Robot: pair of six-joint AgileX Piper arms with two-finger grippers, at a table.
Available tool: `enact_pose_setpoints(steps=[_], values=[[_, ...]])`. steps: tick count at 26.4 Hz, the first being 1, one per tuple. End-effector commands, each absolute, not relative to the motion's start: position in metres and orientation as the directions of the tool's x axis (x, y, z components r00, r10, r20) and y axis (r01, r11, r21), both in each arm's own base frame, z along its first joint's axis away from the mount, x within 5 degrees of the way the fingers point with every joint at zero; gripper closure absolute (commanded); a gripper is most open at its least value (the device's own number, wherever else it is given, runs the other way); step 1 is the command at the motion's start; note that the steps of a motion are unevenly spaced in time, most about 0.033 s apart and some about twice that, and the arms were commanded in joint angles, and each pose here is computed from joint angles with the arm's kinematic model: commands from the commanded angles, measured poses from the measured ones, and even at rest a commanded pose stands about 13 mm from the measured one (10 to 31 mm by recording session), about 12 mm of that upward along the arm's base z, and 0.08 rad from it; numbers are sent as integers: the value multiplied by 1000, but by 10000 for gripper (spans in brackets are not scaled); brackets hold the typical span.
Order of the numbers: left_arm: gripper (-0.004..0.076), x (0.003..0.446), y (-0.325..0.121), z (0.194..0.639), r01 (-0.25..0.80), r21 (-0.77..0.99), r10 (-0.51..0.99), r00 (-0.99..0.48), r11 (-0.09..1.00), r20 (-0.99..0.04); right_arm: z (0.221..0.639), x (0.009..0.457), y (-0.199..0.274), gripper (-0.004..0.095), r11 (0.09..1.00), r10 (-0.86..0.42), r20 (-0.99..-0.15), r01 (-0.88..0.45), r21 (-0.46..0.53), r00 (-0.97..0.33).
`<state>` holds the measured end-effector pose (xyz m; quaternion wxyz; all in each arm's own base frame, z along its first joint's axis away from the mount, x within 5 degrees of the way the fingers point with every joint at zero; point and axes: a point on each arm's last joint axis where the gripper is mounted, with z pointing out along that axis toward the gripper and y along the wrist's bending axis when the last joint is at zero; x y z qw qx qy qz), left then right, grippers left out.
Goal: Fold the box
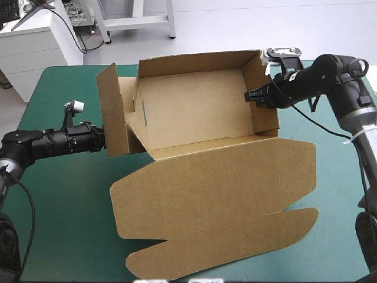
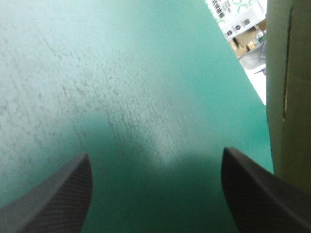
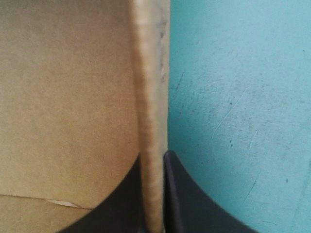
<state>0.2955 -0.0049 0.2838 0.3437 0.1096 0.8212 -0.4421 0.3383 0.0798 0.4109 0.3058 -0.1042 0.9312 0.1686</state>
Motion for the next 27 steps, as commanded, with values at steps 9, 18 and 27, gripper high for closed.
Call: enact_pose_setpoints(steps=[9, 18, 27], values=[[194, 289, -14, 350, 645, -602, -161, -608, 471, -777, 437, 328, 74, 925, 929, -84, -688, -306, 207, -720], [194, 267, -25, 378, 681, -579, -185, -563, 448, -805, 437, 329, 73, 925, 936, -79, -698, -294, 195, -712], [194, 254, -55, 392, 747, -566, -164, -546, 350, -822, 438, 329, 73, 924, 936, -79, -699, -294, 193, -711]])
